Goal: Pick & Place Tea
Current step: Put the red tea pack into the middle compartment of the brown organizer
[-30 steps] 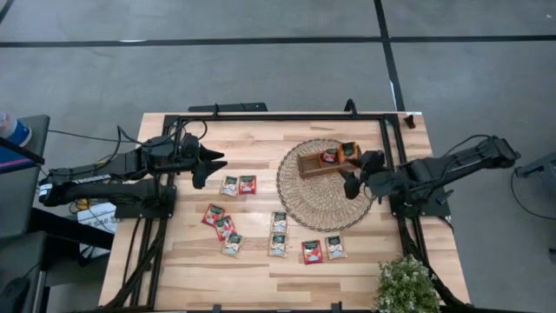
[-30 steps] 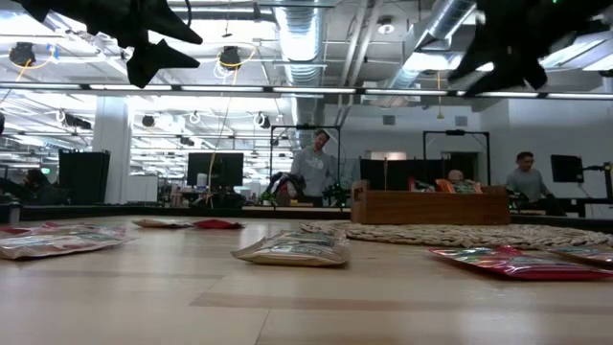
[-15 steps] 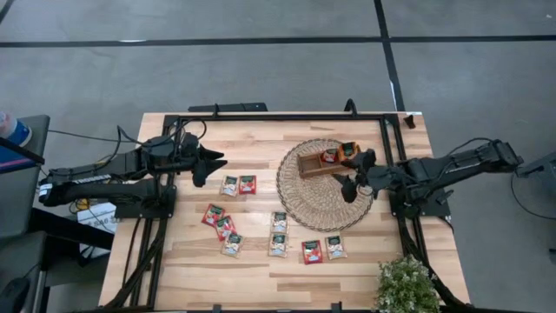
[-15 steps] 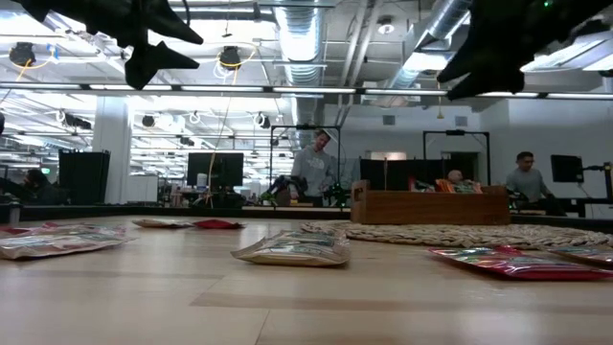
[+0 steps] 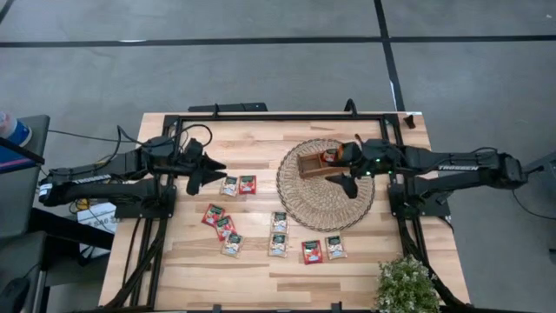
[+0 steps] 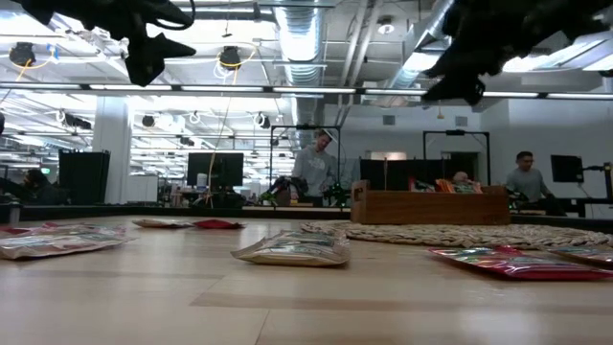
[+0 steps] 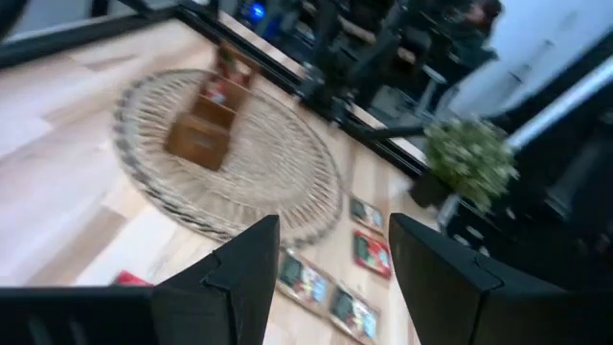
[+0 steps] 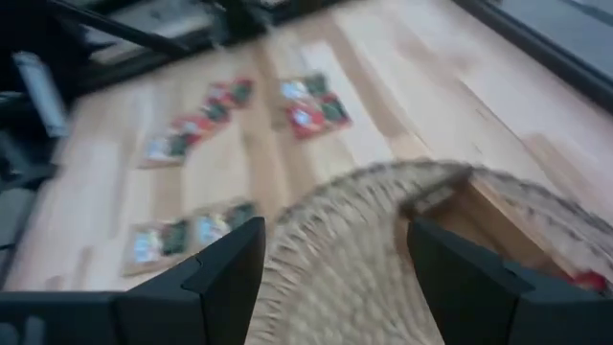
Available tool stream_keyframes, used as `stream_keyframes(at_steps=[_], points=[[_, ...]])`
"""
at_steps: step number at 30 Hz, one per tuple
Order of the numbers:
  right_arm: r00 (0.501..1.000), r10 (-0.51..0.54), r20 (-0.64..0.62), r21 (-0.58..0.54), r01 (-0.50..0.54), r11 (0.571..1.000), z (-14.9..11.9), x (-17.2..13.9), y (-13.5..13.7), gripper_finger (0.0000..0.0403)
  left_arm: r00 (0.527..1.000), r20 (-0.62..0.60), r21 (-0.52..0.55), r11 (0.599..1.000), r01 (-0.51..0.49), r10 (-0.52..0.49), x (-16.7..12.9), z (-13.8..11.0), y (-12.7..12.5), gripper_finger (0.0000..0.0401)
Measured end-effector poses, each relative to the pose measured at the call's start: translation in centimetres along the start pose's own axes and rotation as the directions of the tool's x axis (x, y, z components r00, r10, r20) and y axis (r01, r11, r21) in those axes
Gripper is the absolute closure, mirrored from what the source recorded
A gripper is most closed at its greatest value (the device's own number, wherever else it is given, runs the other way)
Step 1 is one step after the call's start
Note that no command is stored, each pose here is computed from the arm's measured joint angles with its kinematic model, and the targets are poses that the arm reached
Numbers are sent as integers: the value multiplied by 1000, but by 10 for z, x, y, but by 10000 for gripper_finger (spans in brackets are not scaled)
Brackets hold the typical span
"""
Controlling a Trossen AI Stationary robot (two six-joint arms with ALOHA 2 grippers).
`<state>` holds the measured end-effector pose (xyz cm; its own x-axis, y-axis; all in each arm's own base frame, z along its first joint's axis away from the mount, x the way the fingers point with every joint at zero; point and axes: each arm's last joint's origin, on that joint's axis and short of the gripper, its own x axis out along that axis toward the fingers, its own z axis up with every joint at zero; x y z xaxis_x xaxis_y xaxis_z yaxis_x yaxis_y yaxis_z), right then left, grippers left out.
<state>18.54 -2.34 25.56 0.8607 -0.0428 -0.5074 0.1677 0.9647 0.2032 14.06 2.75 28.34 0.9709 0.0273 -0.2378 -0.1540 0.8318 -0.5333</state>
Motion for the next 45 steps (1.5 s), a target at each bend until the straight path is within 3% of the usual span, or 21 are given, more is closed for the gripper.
stream_keyframes(at_steps=[5,10,16,23,27,35,42,45], points=[[998,58,29,-26,-57,998,-6,-22,6,153,1000,-5,18,1000,8,-8,0,0,0,210],[985,141,97,12,-143,990,-32,-43,11,153,1000,-18,34,999,6,-5,4,-1,1,210],[939,190,287,81,-222,972,-70,-65,8,153,1000,15,68,997,23,-25,16,4,1,210],[878,242,412,112,-313,943,-102,-63,5,153,998,4,84,994,69,-70,44,5,2,210],[885,212,414,108,-279,954,-108,-58,6,153,995,-11,90,991,103,-103,62,1,-1,210],[870,226,439,97,-297,950,-105,-61,7,153,997,-82,-183,983,-10,-5,100,-16,16,210],[867,228,442,98,-299,949,-105,-61,7,153,999,-42,-294,956,11,-25,120,-19,21,210],[867,228,442,98,-300,949,-105,-61,7,153,998,-34,-277,960,35,-47,121,-17,21,210]])
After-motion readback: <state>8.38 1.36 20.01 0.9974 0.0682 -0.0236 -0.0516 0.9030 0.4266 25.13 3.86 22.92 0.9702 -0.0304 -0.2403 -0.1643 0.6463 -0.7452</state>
